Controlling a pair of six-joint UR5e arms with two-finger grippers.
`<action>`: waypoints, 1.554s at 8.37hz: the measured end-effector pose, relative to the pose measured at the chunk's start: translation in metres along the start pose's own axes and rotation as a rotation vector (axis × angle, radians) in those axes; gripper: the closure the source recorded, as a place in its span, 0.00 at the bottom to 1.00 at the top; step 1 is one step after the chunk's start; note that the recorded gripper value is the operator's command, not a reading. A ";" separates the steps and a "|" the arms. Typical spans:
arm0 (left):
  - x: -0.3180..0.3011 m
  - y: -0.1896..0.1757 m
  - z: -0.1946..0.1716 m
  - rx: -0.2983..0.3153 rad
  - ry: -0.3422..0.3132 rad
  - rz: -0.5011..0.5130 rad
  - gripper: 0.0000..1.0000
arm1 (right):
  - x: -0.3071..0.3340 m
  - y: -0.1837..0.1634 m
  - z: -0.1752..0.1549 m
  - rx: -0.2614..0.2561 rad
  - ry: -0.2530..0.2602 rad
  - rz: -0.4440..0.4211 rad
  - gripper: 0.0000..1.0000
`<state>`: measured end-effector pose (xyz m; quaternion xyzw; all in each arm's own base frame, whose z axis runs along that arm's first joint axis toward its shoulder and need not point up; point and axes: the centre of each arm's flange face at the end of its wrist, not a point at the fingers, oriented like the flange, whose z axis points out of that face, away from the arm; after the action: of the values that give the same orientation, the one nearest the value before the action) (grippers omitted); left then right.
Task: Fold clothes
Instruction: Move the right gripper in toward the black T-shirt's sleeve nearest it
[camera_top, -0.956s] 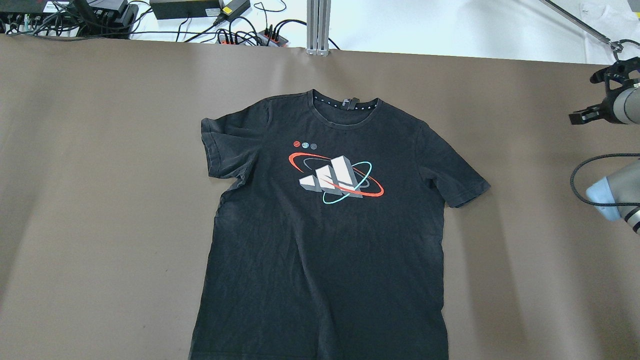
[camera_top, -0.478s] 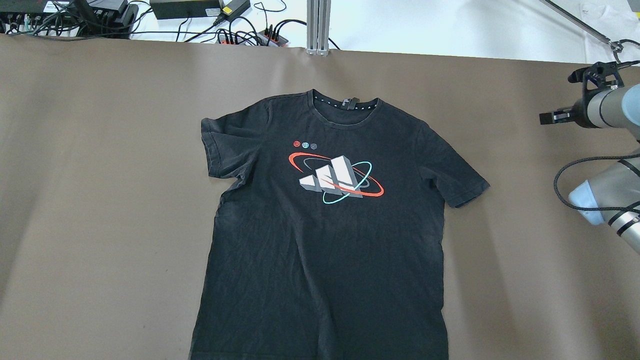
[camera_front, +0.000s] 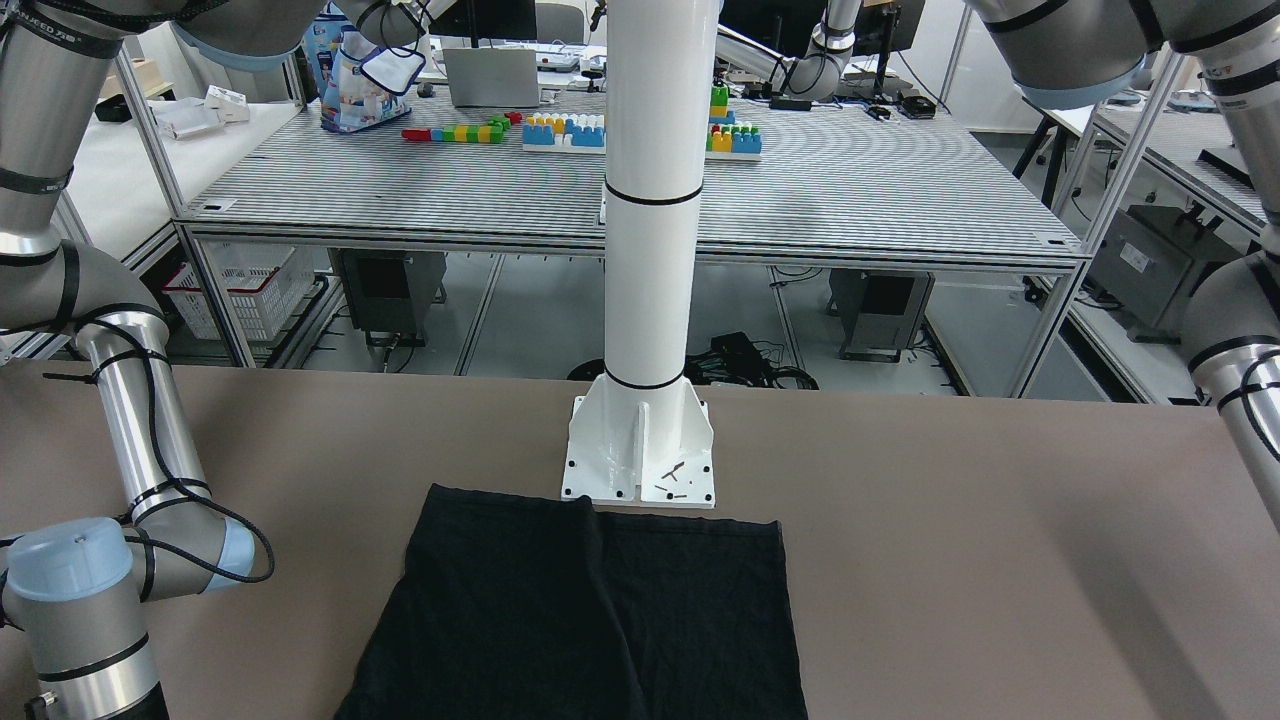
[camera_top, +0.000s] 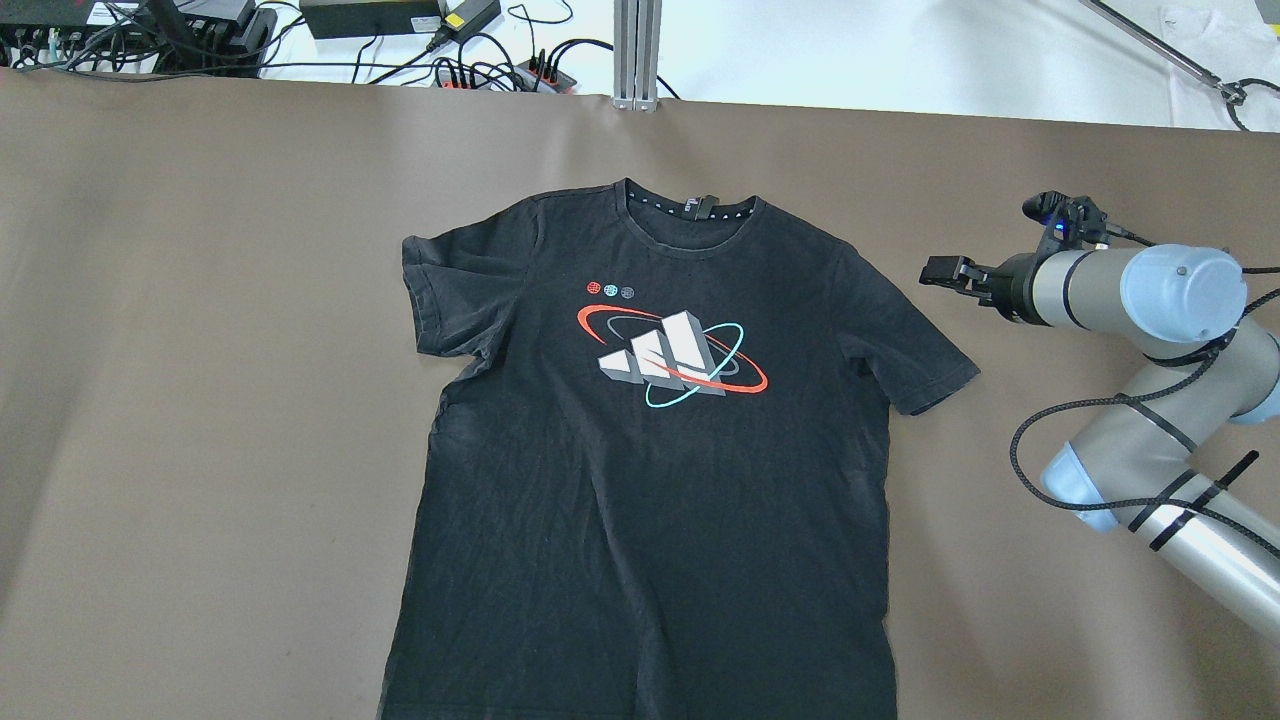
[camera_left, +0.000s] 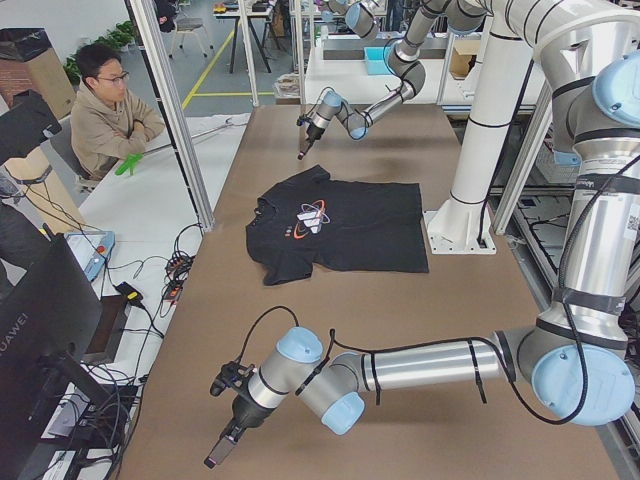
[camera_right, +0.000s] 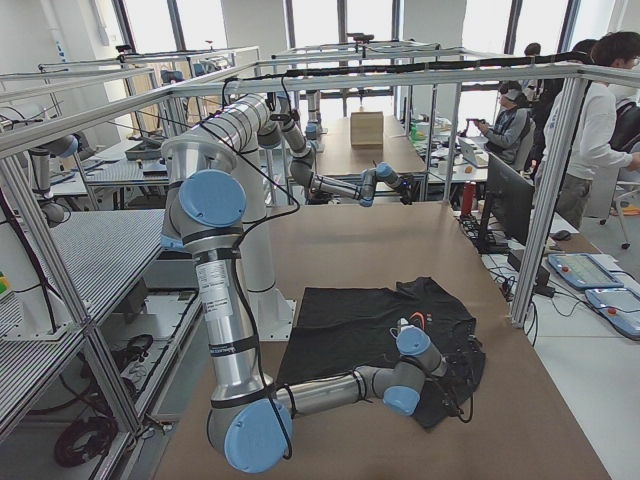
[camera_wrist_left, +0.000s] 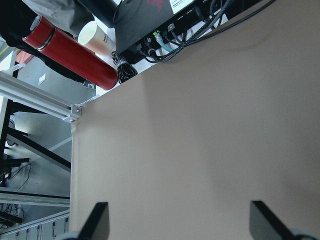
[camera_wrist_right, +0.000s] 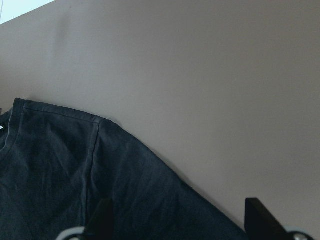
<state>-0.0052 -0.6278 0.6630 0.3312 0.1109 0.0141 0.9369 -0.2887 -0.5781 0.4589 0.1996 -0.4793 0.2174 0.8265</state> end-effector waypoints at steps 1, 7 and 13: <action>0.000 -0.001 0.000 0.001 0.000 0.000 0.00 | 0.004 0.008 0.001 -0.012 0.003 0.033 0.08; 0.000 -0.002 -0.001 0.005 0.000 -0.001 0.00 | 0.058 0.047 0.012 -0.083 0.074 0.064 0.28; 0.002 -0.007 -0.004 0.015 0.002 0.000 0.00 | 0.057 0.056 0.018 -0.100 0.084 0.046 0.99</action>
<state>-0.0047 -0.6310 0.6551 0.3381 0.1121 0.0137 0.9343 -0.3070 -0.5323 0.5244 0.1377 -0.4590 0.2206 0.8495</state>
